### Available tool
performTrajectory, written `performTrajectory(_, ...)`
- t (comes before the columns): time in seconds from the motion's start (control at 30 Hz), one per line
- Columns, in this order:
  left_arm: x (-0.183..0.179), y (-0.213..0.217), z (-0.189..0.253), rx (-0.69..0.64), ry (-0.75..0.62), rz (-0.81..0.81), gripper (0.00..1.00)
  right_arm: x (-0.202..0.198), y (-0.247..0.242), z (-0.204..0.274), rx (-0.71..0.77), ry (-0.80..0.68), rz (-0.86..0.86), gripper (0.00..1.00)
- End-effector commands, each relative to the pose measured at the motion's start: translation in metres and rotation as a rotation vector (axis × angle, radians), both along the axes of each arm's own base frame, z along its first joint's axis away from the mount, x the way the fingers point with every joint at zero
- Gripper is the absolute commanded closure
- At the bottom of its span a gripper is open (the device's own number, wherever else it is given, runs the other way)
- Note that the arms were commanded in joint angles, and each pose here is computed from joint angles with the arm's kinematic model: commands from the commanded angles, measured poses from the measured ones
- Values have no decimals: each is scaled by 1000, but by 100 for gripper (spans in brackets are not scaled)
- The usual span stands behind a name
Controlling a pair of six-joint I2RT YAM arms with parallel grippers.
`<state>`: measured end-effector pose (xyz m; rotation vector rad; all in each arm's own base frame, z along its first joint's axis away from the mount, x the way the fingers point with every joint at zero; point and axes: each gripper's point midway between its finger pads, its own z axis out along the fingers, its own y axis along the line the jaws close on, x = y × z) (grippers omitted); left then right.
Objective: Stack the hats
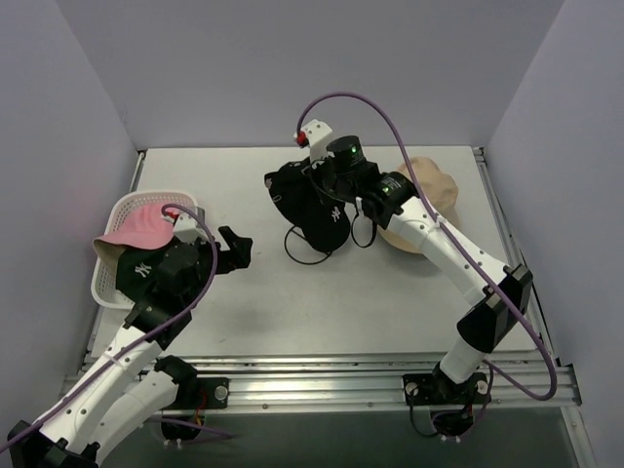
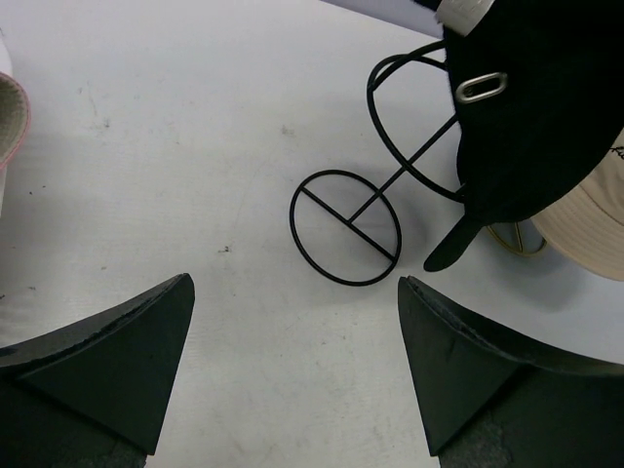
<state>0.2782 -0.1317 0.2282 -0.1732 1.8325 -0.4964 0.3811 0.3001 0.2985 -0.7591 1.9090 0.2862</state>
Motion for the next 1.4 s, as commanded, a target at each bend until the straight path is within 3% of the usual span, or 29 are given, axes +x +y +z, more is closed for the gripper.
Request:
performTrajectory(0.0, 1, 2, 28, -33, -102, 9, 6, -2, 10, 17, 100, 21, -33, 100)
performTrajectory(0.17, -2, 7, 32, -33, -112, 29, 6, -6, 29, 6, 93, 54, -65, 100)
performTrajectory(0.43, -5, 11, 33, -28, -122, 43, 6, -8, 40, -20, -161, 0, 51, 100)
performTrajectory(0.77, -4, 9, 32, -24, -120, 36, 6, -3, 22, 16, -253, -162, 135, 99)
performTrajectory(1.03, -4, 10, 31, -21, -119, 39, 6, 19, 9, 9, -334, -132, 132, 84)
performTrajectory(1.17, -4, 7, 33, -27, -125, 27, 6, 11, 7, 22, -247, -174, 120, 63)
performTrajectory(1.37, -1, 1, 31, -40, -124, 12, 6, 1, 2, 25, -197, -152, 94, 61)
